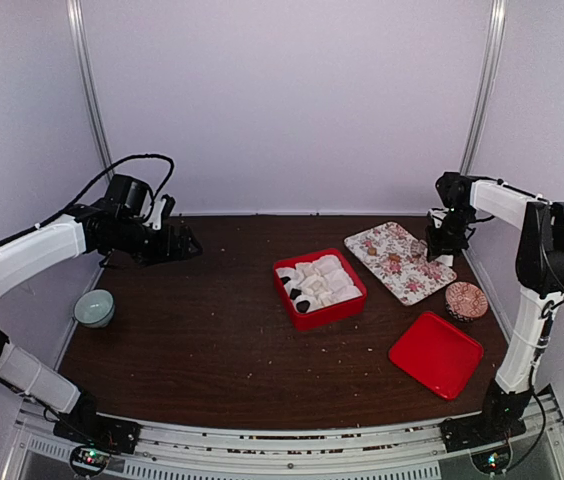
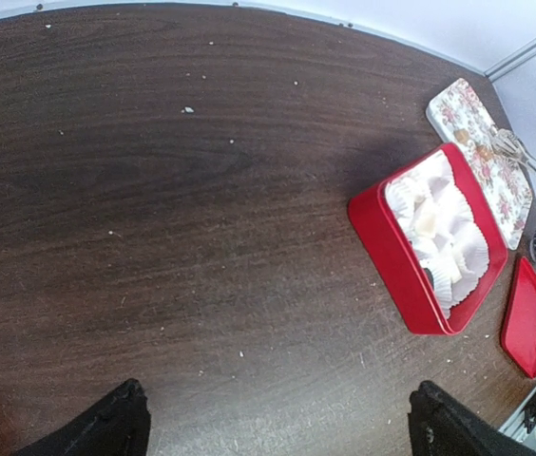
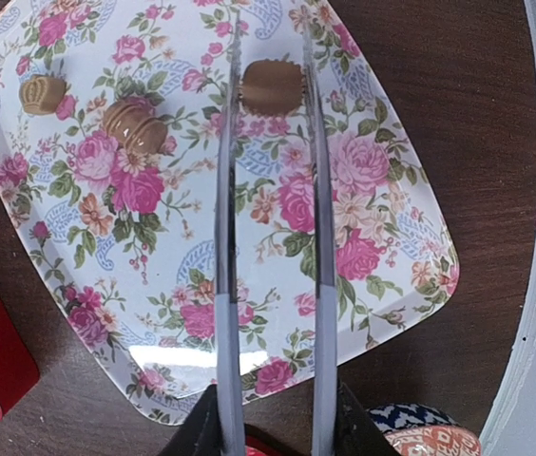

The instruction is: Pack the chocolate

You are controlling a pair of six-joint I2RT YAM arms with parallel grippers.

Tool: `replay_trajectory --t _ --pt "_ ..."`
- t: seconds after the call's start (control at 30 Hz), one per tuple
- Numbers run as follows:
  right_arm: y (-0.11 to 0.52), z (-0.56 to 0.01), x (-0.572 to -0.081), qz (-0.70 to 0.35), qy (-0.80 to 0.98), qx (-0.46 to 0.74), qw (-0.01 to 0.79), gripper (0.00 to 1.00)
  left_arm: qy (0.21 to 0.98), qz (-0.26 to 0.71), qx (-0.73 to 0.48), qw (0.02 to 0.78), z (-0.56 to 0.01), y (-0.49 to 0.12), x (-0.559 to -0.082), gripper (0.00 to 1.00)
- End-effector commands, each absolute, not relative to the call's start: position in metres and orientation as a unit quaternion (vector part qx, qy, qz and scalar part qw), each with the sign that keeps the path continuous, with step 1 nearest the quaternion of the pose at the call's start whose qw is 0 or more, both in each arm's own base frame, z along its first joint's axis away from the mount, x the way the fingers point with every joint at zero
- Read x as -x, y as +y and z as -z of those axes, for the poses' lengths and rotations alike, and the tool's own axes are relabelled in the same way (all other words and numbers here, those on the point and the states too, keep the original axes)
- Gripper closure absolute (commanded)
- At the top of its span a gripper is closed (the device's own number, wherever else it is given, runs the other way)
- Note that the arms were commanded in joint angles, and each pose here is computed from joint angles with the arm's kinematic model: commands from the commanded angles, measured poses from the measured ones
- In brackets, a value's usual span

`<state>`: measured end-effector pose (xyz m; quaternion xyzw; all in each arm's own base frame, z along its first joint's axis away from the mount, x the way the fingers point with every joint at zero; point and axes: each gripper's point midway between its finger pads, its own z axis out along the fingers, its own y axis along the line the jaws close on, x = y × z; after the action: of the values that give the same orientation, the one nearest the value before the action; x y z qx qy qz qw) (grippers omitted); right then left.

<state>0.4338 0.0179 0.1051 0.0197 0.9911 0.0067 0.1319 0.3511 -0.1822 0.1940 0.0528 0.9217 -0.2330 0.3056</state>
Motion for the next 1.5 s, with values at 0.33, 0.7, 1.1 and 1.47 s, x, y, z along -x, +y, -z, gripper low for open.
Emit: replay_trajectory --t 0.33,0.7,1.1,1.47 --pt "0.03 -0.155 -0.417 -0.041 0.983 -0.014 0.179 0.72 0.911 0.242 -0.056 0.33 -0.208 -0.183 -0.358 0.02" --pt "0.118 -0.204 -0.394 -0.131 0.959 0.073 0.241 0.72 0.91 0.246 -0.051 0.329 -0.205 -0.182 -0.354 0.02" --pt "0.206 -0.193 -0.371 -0.144 0.945 0.177 0.234 0.72 0.911 0.245 -0.045 0.33 -0.205 -0.179 -0.35 0.02" --pt "0.233 -0.161 -0.377 -0.142 0.948 0.191 0.211 0.72 0.912 0.243 -0.048 0.328 -0.205 -0.181 -0.356 0.02"
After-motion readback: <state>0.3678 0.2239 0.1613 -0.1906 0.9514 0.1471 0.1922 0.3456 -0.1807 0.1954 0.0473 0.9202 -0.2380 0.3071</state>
